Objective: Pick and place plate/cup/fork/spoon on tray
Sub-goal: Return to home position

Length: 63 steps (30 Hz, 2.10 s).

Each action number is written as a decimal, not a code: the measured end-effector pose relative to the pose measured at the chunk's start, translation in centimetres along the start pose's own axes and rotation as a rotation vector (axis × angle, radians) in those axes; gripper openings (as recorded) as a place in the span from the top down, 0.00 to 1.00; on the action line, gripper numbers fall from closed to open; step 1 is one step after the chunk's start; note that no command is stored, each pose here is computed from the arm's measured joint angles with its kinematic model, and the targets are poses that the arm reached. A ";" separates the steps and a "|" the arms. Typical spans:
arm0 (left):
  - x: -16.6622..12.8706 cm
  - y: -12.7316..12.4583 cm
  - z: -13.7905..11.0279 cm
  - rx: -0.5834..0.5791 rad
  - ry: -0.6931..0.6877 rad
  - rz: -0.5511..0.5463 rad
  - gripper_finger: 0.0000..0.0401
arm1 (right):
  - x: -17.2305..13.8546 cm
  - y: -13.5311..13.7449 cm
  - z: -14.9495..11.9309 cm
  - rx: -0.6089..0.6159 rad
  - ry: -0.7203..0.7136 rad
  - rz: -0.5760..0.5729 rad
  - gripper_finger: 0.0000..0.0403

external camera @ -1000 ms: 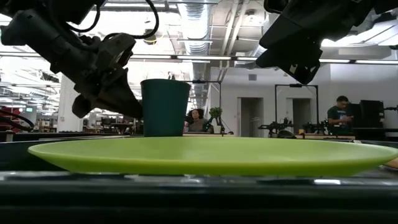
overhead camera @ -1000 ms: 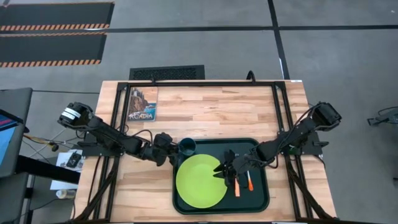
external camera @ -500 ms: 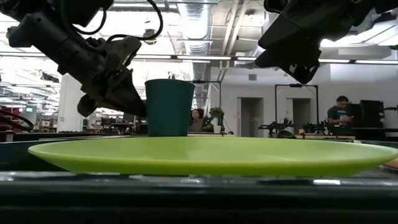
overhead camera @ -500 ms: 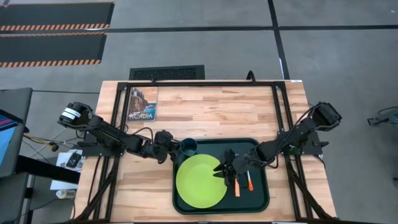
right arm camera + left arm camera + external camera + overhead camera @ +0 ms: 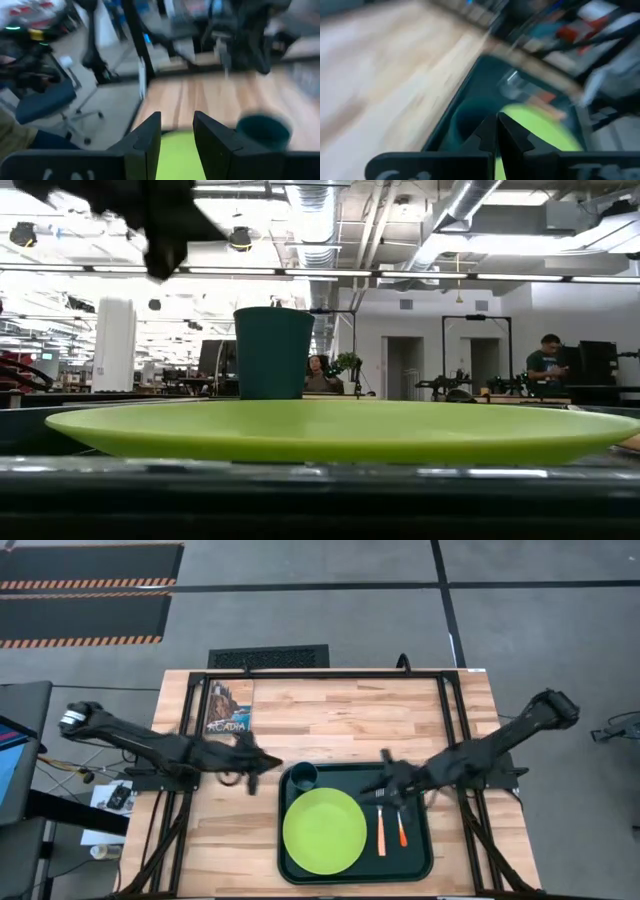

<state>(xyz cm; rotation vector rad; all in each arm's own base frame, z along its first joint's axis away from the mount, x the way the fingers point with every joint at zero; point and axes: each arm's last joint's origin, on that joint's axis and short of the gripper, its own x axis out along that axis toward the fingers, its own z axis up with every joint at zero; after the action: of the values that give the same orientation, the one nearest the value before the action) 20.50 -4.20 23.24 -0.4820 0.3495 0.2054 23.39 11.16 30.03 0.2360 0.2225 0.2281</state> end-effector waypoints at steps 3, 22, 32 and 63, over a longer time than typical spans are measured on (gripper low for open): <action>-3.5 -0.4 2.5 0.088 -0.143 -0.122 1.00 | -3.2 0.0 2.1 -0.142 -0.082 0.023 0.65; -15.6 5.5 2.0 0.164 -0.544 -0.196 1.00 | -14.9 -5.8 -2.4 -0.145 -0.421 -0.060 0.65; -11.8 6.8 -1.8 0.169 -0.485 -0.092 1.00 | -14.0 -9.1 -10.6 -0.014 -0.563 -0.115 0.65; -7.5 8.1 -6.5 0.220 -0.442 -0.095 1.00 | -12.9 -10.2 -13.7 -0.038 -0.276 -0.209 0.65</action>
<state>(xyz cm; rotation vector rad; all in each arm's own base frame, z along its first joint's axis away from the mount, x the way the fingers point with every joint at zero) 9.53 -1.16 17.33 -0.2248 -0.0839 0.1735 9.79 1.14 16.92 0.2025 -0.0315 -0.0086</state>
